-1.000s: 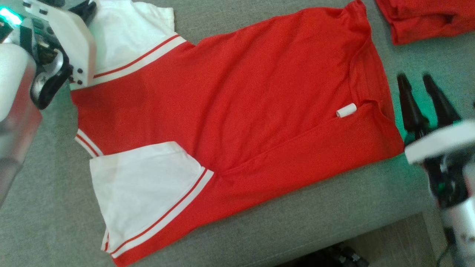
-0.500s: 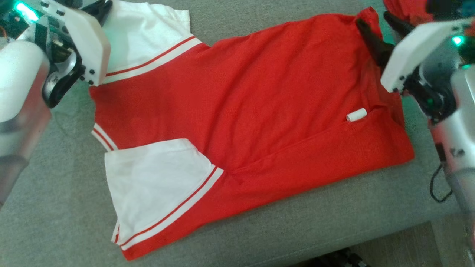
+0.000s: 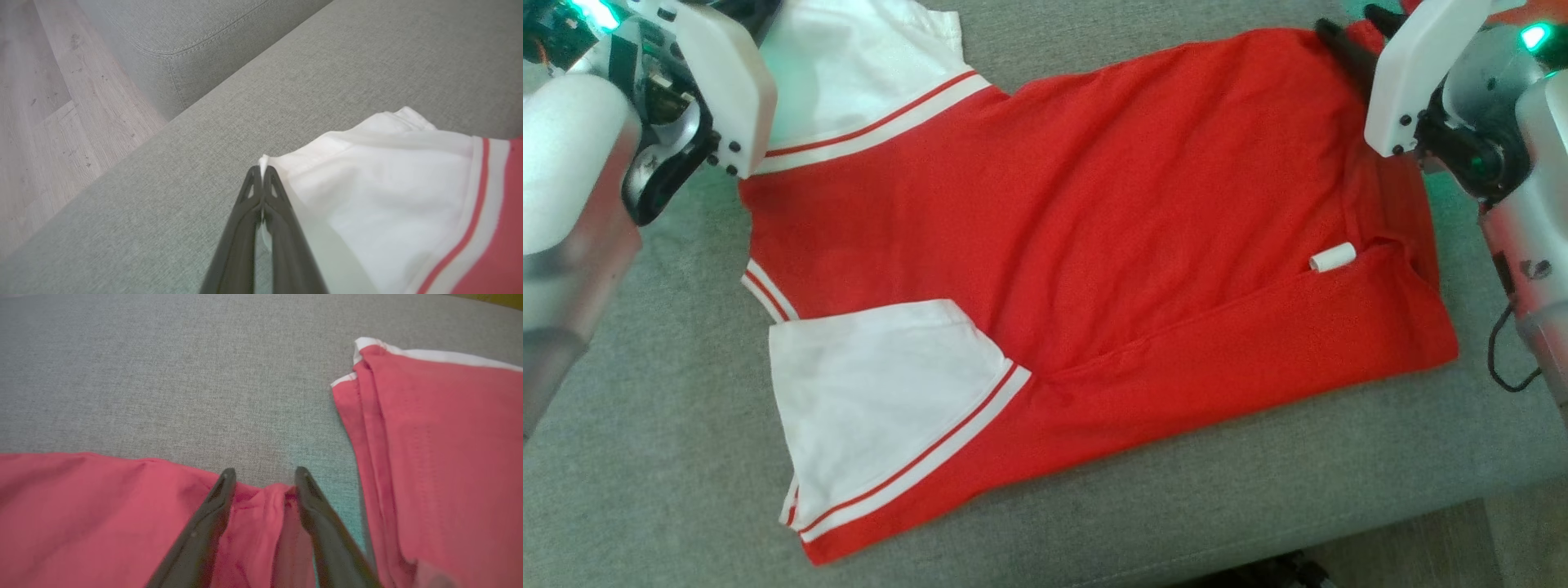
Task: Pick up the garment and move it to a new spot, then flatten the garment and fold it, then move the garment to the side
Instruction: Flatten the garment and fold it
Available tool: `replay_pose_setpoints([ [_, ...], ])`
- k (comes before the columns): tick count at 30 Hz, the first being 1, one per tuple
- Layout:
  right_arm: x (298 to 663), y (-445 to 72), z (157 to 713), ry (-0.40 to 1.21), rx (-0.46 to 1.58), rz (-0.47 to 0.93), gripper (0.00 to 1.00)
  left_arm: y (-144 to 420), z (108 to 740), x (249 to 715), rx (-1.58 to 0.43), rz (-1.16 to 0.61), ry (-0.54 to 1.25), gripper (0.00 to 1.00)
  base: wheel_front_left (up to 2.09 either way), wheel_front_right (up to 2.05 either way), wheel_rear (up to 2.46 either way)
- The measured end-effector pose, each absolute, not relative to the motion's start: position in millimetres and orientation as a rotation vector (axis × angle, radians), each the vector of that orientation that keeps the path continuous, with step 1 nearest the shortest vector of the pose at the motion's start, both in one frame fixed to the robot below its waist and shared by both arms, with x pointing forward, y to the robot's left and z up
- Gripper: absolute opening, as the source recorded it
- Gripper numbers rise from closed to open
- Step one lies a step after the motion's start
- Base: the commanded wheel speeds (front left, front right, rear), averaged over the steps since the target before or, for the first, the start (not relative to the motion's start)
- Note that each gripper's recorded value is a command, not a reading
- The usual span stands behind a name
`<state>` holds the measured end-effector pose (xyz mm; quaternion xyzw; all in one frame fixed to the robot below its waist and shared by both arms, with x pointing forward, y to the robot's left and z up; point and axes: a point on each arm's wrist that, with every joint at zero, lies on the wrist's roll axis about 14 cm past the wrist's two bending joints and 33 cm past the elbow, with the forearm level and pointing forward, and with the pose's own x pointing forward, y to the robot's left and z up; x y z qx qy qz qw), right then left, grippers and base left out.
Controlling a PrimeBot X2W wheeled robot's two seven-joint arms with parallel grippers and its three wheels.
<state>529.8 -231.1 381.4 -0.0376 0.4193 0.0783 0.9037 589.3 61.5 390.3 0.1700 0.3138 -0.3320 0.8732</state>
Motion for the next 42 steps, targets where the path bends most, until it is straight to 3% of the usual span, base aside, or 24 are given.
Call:
replay_pose_setpoints([
  [1, 530.5, -230.9, 380.4, 0.871, -0.08, 0.162, 0.1, 62.8, 389.7, 589.3, 0.355, -0.691, 0.658, 0.0, 0.0, 0.0, 0.0],
  [2, 530.6, -231.0, 379.0, 0.877, -0.082, 0.162, 0.0, 63.8, 389.5, 589.6, 0.352, -0.688, 0.658, 0.0, 0.0, 0.0, 0.0],
  [13, 538.5, -229.1, 382.9, 0.824, -0.045, 0.165, 0.0, 66.3, 396.5, 592.9, 0.342, -0.686, 0.59, 0.0, 0.0, 0.0, 0.0],
  [20, 545.8, -247.9, 396.1, 0.755, -0.019, 0.117, 0.0, 66.4, 423.3, 610.8, 0.356, -0.675, 0.44, 0.0, 0.0, 0.0, 0.0],
  [37, 581.2, -274.6, 465.4, 0.411, 0.075, 0.021, 0.0, 69.0, 483.4, 632.4, 0.362, -0.607, 0.145, 0.0, 0.0, 0.0, 0.0],
  [42, 574.4, -270.5, 461.1, 0.371, 0.111, 0.022, 0.0, 72.5, 505.9, 626.3, 0.326, -0.593, 0.066, 0.0, 0.0, 0.0, 0.0],
])
